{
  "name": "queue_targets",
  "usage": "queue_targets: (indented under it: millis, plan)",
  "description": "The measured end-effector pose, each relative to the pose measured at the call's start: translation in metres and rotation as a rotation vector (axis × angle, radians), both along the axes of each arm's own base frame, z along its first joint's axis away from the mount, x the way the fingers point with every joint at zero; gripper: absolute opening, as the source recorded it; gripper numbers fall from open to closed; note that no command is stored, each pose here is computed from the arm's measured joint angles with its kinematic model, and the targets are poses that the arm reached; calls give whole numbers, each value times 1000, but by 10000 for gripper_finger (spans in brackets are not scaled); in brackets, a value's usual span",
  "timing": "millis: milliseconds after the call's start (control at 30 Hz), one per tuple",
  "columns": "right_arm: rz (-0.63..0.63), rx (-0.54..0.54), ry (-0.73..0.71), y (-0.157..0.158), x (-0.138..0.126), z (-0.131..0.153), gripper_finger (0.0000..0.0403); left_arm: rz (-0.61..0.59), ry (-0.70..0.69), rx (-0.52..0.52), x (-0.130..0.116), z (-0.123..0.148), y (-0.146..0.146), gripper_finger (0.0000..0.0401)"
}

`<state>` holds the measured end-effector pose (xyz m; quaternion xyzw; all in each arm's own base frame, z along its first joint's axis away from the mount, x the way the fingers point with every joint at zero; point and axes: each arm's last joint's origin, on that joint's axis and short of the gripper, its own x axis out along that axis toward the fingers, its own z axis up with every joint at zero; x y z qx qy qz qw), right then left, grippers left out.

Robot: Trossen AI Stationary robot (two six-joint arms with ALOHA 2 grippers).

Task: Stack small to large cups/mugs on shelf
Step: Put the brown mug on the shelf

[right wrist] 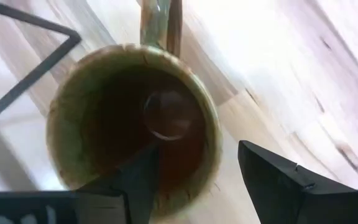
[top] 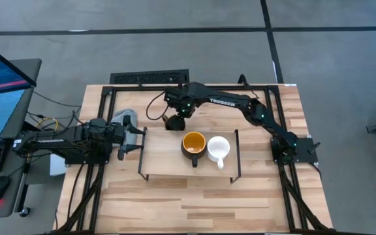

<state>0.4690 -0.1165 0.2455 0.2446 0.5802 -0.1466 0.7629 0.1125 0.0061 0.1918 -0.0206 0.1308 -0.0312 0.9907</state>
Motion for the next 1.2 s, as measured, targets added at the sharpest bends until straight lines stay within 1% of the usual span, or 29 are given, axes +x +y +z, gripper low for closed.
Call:
queue_targets:
  millis: [100,167,233,300,400,500,633,767,867,967,1067,1133,1200]
  plan:
    - [-1,-10,-30,0,-2,10,240,0,0,0,0,0,0,263]
    - [-6,-9,-20,-1,-7,16,240,0,0,1,0,0,0,263]
    - [-7,-25,-57,0,-7,24,240,0,0,1,0,0,0,263]
    - [-10,-31,-50,0,-13,32,240,0,0,1,0,0,0,263]
    - [-23,-76,-75,0,-17,44,240,0,0,1,0,0,0,263]
    - [-30,-104,-109,2,-25,62,240,-1,0,1,0,0,0,263]
    - [-32,-139,-184,7,-40,95,240,3,-3,1,0,0,0,263]
    - [-46,-233,-292,13,-66,140,240,13,-24,-19,1,1,0,263]
    - [-53,-297,-377,21,-91,175,240,23,-46,-49,1,3,0,263]
    - [-33,-391,-446,35,-117,206,240,31,-56,-84,2,4,0,263]
    - [-27,-503,-480,51,-139,229,240,37,-72,-129,2,6,0,263]
    - [-37,-557,-483,61,-152,238,240,41,-81,-149,2,7,0,263]
    - [-36,-586,-486,70,-162,245,240,41,-84,-153,2,7,0,263]
